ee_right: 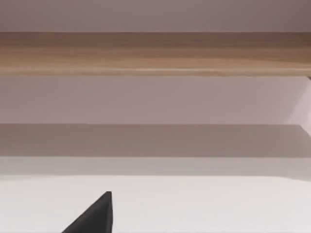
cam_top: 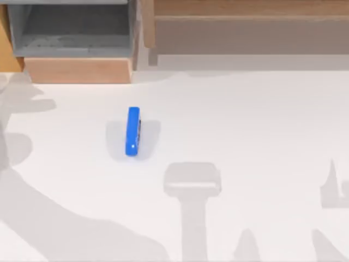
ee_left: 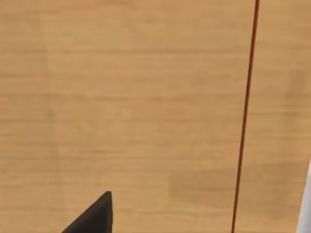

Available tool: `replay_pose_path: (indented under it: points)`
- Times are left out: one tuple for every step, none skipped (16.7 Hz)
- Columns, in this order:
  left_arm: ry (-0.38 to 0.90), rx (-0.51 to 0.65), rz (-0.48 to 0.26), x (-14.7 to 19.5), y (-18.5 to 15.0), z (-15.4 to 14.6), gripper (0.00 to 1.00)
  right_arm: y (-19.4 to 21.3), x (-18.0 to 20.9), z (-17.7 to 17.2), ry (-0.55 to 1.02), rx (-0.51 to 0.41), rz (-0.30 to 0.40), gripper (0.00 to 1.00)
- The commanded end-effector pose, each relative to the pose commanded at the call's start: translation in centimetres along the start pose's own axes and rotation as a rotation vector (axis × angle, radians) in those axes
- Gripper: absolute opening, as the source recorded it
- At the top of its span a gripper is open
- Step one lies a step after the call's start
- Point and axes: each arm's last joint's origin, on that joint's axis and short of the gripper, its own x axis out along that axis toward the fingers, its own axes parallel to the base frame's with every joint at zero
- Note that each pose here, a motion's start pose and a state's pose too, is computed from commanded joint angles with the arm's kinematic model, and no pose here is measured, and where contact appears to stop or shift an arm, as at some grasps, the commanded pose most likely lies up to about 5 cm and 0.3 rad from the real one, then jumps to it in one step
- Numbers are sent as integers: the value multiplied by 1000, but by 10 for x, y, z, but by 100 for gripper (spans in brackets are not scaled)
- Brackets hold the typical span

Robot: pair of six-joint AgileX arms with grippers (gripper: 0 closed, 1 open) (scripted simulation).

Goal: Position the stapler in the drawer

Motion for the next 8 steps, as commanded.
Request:
replay_pose_path:
  points:
    - [0, 0, 0, 3, 0, 0, 100, 0, 0, 0, 0, 0, 0, 100]
    - [0, 0, 0, 5, 0, 0, 100, 0, 0, 0, 0, 0, 0, 100]
    - [0, 0, 0, 5, 0, 0, 100, 0, 0, 0, 0, 0, 0, 100]
    - [0, 0, 0, 5, 0, 0, 100, 0, 0, 0, 0, 0, 0, 100]
    - [0, 0, 0, 5, 0, 0, 100, 0, 0, 0, 0, 0, 0, 100]
    - [0, 0, 0, 5, 0, 0, 92, 0, 0, 0, 0, 0, 0, 100]
    - [0, 0, 0, 5, 0, 0, 85, 0, 0, 0, 0, 0, 0, 100]
    - [0, 0, 0, 5, 0, 0, 77, 0, 0, 0, 0, 0, 0, 100]
